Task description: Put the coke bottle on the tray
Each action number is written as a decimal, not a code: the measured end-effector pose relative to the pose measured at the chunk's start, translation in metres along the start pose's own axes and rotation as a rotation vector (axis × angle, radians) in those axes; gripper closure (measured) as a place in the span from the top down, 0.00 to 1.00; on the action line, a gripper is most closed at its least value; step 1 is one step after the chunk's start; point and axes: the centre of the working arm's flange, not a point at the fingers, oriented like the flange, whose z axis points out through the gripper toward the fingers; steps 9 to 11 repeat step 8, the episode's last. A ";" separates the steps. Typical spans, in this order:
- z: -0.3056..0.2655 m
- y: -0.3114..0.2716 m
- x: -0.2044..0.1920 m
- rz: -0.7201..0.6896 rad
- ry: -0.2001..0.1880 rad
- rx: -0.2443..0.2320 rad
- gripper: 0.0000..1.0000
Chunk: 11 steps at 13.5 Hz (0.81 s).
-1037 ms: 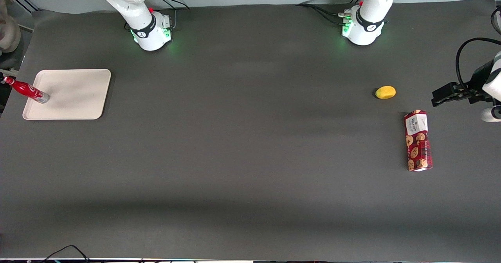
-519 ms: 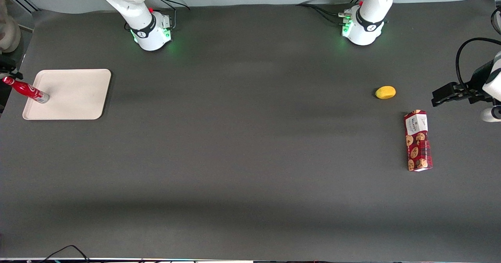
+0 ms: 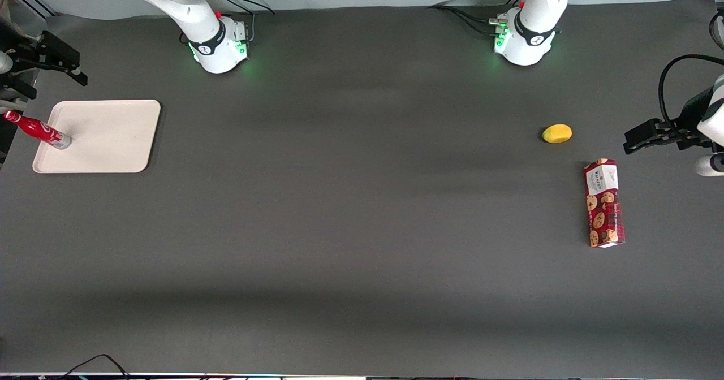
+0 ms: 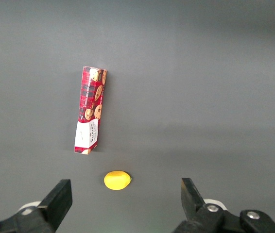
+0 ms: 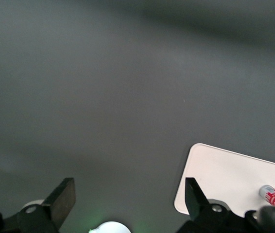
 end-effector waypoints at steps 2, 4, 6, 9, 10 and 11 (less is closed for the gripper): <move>-0.005 -0.020 0.015 0.041 0.010 -0.016 1.00; 0.005 -0.028 0.032 0.061 -0.009 -0.032 1.00; 0.015 -0.023 0.042 0.071 -0.029 -0.050 1.00; 0.018 -0.017 0.045 0.082 -0.034 -0.055 1.00; 0.018 -0.017 0.045 0.082 -0.034 -0.055 1.00; 0.018 -0.017 0.045 0.082 -0.034 -0.055 1.00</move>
